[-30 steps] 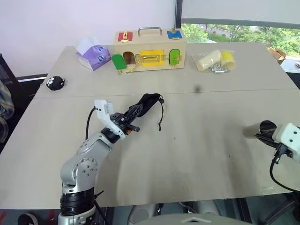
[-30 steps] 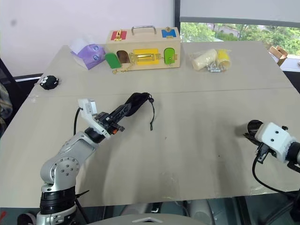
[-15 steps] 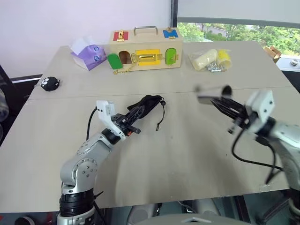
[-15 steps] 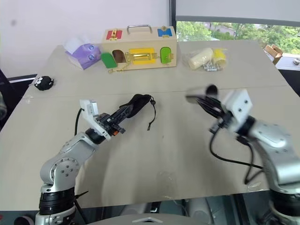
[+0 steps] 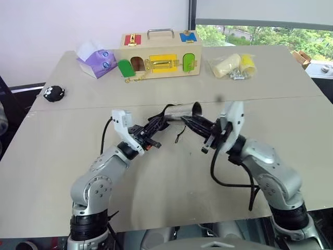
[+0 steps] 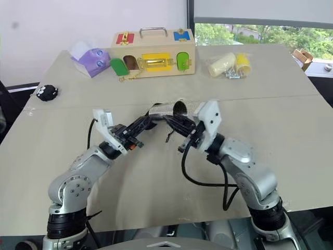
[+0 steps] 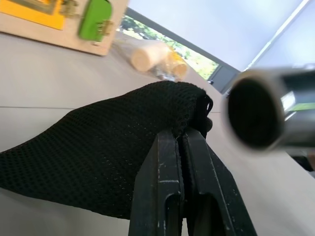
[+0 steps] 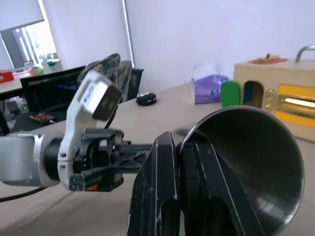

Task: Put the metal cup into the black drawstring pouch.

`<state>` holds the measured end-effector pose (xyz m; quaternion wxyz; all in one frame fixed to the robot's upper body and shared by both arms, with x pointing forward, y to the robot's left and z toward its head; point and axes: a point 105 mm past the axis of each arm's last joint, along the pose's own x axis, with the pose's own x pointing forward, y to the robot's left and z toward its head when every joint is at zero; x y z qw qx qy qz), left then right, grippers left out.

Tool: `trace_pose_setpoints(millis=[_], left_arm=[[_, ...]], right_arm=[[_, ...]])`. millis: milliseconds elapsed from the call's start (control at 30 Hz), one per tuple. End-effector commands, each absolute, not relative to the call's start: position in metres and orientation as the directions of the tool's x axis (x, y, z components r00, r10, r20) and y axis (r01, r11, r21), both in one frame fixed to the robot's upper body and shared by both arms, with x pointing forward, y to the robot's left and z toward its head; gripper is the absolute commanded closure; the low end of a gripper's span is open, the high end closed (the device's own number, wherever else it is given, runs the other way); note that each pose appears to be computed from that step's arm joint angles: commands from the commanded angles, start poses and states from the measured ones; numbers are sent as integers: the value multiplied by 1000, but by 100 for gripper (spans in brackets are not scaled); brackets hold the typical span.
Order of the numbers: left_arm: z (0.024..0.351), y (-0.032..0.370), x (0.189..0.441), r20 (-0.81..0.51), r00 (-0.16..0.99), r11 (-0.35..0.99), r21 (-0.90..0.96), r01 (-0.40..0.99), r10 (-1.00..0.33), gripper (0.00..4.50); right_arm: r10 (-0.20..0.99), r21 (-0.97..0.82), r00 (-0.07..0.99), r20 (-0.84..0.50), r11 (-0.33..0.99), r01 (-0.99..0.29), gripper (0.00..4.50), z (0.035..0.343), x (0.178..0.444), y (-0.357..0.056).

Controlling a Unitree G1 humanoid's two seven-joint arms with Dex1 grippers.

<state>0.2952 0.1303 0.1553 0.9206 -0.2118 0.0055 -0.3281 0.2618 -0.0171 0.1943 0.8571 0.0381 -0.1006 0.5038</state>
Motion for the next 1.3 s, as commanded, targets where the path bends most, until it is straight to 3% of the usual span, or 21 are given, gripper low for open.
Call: trace_pose_setpoints(millis=[33, 767, 900, 1000, 1133, 1300], left_arm=[[168, 123, 290, 172, 762, 676, -370, 638, -625, 450], [172, 125, 293, 202, 778, 677, -395, 621, -595, 450], [172, 125, 293, 202, 778, 676, -398, 621, -596, 450], [172, 126, 295, 206, 786, 673, -418, 609, -583, 450], [172, 127, 297, 208, 788, 669, -430, 606, -580, 450], [173, 126, 299, 211, 786, 662, -439, 607, -580, 450]], right_arm=[[861, -80, 437, 262, 470, -879, 448, 205, 261, -7], [871, -69, 488, 56, 491, -868, 448, 161, 273, -11], [824, 33, 545, 157, 547, -836, 448, 178, 280, -16], [711, 254, 625, 321, 571, -780, 448, 208, 292, -30], [634, 429, 641, 433, 481, -765, 448, 232, 292, -42], [644, 501, 596, 479, 358, -788, 448, 246, 285, -42]])
